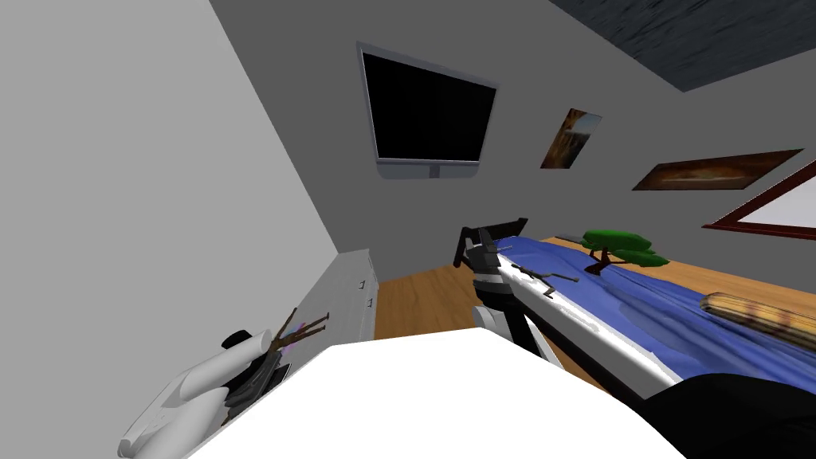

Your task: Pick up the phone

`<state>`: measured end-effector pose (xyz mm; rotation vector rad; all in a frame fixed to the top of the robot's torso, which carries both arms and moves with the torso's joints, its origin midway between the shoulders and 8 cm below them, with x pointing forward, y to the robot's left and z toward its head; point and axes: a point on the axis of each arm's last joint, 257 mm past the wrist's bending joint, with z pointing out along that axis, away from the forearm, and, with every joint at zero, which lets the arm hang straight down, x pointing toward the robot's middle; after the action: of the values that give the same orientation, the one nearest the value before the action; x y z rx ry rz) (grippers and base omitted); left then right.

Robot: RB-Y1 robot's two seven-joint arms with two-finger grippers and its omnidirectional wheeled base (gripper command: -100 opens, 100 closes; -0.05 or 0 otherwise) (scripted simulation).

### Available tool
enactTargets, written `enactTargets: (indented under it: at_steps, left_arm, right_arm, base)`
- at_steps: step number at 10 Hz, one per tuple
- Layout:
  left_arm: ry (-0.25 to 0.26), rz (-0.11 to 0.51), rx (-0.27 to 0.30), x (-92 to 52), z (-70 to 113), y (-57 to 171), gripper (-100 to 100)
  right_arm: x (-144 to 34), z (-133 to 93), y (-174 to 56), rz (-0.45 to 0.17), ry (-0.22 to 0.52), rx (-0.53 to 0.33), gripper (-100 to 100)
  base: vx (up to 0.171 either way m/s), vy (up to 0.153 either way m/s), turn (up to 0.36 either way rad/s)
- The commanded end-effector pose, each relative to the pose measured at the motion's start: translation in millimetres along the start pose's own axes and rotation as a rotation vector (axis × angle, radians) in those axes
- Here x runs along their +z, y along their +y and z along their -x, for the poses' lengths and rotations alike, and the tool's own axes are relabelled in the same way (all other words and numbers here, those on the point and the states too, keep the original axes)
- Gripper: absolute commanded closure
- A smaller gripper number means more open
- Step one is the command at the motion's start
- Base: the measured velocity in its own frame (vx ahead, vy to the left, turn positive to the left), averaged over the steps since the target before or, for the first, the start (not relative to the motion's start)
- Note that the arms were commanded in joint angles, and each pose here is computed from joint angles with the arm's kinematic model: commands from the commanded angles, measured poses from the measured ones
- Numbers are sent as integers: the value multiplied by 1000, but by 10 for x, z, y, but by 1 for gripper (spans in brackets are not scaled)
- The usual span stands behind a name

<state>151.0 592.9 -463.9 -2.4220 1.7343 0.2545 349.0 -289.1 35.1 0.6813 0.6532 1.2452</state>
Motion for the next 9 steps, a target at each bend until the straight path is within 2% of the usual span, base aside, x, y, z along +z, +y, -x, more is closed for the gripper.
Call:
enactTargets:
  at_steps: [1, 6, 8, 9]
  left_arm:
    - [-1, -8, 18, -43, -23, -7, 100]
    - [6, -22, 110, -164, -178, 84, 100]
    - [4, -24, 106, -164, -165, 71, 100]
    - [5, -25, 107, -168, -168, 68, 0]
  right_arm:
    - [0, 0, 0, 0, 0, 0, 0]
    - [0, 0, 0, 0, 0, 0, 0]
    - [1, -1, 0, 0, 0, 0, 0]
    - [1, -1, 1, 0, 0, 0, 0]
  base:
    - [90, -3, 68]
    - [98, -10, 173]
    - [59, -8, 44]
    - [7, -2, -2]
